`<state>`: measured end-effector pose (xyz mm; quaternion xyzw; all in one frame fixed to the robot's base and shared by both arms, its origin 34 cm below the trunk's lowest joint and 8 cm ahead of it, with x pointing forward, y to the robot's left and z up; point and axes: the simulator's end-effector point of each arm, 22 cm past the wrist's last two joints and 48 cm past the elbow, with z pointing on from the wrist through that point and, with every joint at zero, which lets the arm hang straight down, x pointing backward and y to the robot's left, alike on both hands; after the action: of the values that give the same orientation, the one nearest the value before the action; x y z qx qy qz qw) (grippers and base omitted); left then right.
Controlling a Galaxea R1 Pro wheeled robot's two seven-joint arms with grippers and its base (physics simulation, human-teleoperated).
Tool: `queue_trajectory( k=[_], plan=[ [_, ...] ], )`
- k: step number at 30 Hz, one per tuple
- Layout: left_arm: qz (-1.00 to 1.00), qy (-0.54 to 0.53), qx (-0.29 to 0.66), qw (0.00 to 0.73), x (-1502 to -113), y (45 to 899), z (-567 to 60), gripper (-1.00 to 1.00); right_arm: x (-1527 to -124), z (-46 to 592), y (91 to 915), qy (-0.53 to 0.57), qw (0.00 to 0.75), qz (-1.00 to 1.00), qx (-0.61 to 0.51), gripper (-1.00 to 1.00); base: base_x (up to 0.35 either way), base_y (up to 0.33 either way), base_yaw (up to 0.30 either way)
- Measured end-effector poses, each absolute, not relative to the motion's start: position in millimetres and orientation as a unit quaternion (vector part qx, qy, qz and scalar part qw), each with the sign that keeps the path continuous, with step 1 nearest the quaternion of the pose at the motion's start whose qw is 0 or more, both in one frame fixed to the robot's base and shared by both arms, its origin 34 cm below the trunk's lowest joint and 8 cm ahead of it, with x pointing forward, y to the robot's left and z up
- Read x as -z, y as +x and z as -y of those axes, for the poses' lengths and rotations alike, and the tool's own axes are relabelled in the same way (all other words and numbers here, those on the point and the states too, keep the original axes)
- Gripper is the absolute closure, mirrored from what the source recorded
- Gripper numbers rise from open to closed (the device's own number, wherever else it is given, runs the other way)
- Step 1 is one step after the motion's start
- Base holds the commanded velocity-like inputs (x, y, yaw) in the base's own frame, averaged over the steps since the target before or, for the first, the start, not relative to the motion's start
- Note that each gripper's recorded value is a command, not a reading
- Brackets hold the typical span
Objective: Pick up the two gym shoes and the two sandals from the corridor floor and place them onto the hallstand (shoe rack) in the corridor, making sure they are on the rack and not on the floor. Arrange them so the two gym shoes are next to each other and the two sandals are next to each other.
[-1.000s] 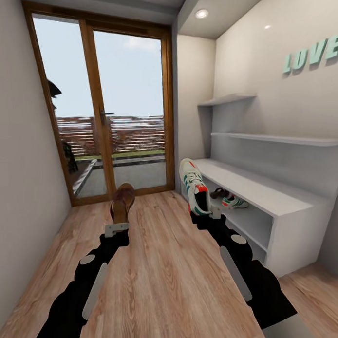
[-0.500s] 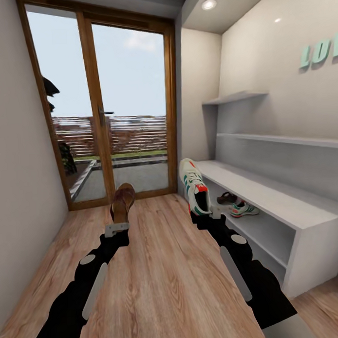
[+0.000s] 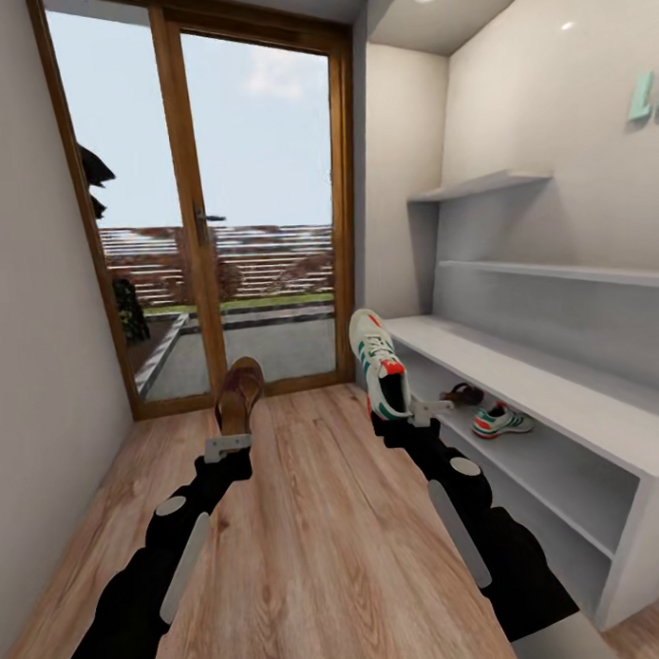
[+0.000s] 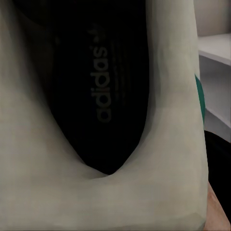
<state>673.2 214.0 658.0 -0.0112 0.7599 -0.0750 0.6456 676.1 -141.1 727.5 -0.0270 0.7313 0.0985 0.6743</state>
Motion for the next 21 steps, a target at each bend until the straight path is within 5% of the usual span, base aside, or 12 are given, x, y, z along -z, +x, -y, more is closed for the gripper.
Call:
queue_trajectory(
  k=[15,21],
  plan=[
    [-0.76,-0.011,0.075,0.646,-658.1,673.3,-214.2,1.0,-727.4,141.1,676.1,-0.027,0.674,-0.731,-0.099,1.0,0.292,0.173,-0.006],
    [-0.76,-0.011,0.075,0.646,-658.1,673.4,-213.9,1.0,-727.3,141.2,676.1,-0.027,0.674,-0.731,-0.099,1.0,0.292,0.173,-0.198]
  ],
)
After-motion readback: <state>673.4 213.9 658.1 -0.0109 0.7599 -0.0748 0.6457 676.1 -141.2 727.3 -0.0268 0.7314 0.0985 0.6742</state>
